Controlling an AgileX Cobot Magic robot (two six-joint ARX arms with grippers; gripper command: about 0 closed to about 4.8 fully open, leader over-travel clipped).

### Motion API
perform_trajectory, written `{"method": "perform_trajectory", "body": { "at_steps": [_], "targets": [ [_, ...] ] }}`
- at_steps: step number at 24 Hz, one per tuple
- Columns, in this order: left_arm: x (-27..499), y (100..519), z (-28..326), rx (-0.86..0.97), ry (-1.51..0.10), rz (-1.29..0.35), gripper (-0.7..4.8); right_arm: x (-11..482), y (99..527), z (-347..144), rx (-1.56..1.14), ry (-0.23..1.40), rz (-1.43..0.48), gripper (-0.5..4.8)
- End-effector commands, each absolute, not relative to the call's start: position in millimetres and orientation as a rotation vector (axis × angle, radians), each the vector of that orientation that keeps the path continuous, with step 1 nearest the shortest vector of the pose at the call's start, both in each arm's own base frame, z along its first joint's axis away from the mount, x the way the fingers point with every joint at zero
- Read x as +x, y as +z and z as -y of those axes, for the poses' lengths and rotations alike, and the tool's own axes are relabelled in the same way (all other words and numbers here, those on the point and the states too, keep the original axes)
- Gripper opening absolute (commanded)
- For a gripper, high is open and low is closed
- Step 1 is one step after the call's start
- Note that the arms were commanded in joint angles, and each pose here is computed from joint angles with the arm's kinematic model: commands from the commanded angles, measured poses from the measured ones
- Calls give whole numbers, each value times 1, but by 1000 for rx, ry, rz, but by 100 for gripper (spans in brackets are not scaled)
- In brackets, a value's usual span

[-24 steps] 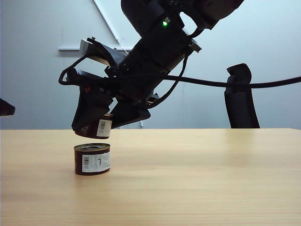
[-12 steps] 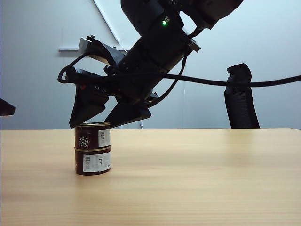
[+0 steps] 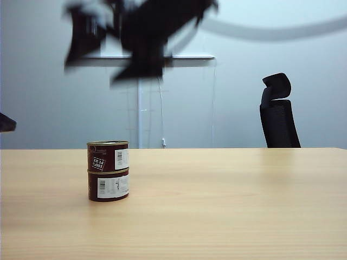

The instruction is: Stack a can of tomatoes on the right onto the can of tomatoes on the left.

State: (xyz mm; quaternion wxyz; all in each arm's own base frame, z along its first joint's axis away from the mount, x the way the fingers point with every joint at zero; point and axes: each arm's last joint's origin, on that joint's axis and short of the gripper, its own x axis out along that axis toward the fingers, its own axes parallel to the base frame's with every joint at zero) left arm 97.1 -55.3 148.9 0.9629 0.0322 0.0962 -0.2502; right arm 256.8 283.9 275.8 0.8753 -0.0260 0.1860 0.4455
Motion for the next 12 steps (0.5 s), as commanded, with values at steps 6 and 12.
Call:
{"method": "perform_trajectory", "body": {
  "at_steps": [6, 12],
  "targets": [
    [106, 159, 16, 21, -202, -90, -2, 220, 387, -224, 86, 884, -74, -9],
    [101, 167, 2, 19, -70, 4, -2, 196, 422, -175, 94, 716, 4, -9]
  ]
}}
